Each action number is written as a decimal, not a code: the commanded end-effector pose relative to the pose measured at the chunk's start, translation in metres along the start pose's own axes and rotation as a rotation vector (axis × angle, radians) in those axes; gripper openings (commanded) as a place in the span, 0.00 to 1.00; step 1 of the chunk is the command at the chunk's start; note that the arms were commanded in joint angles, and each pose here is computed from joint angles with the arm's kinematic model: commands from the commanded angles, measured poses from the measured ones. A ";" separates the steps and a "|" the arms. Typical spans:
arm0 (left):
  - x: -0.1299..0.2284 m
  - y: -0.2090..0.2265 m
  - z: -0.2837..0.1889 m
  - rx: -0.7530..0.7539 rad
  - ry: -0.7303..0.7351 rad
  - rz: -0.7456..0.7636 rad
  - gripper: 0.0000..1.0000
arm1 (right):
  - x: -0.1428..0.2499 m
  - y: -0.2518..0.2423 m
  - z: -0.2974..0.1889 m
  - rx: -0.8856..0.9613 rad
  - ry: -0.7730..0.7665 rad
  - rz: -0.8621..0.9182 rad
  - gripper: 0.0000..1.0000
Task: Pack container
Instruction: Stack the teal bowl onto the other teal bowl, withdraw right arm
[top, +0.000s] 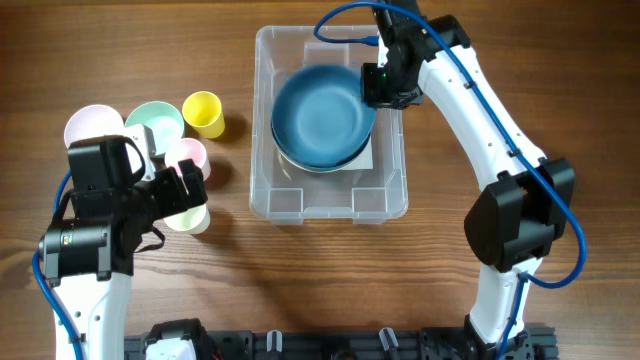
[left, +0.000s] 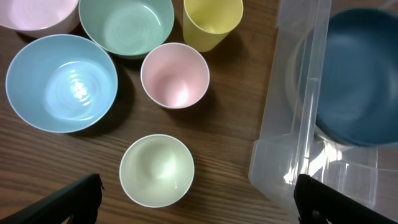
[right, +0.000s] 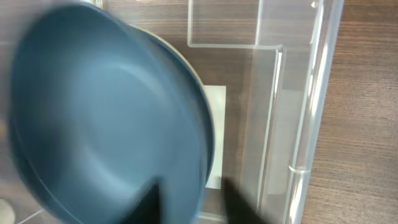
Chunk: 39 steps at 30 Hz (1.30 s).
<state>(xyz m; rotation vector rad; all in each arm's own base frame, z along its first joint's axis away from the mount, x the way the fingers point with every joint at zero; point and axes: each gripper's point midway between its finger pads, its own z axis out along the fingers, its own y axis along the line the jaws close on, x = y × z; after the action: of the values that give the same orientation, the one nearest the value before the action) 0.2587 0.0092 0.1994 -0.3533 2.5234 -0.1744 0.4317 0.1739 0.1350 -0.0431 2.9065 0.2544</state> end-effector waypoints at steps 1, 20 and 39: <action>-0.005 -0.003 -0.004 0.016 -0.013 -0.009 1.00 | 0.000 0.000 0.002 -0.004 0.006 0.008 0.58; -0.005 -0.003 -0.004 0.016 -0.012 -0.009 1.00 | 0.144 0.097 -0.013 -0.178 0.295 -0.671 0.05; -0.005 -0.003 -0.004 0.016 -0.012 -0.009 1.00 | 0.124 0.083 0.088 -0.051 0.218 -0.527 0.05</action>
<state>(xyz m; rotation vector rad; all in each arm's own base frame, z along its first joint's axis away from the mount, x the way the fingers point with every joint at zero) 0.2586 0.0092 0.1991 -0.3536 2.5249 -0.1744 0.3123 0.2811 0.0510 -1.0019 2.9277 0.3721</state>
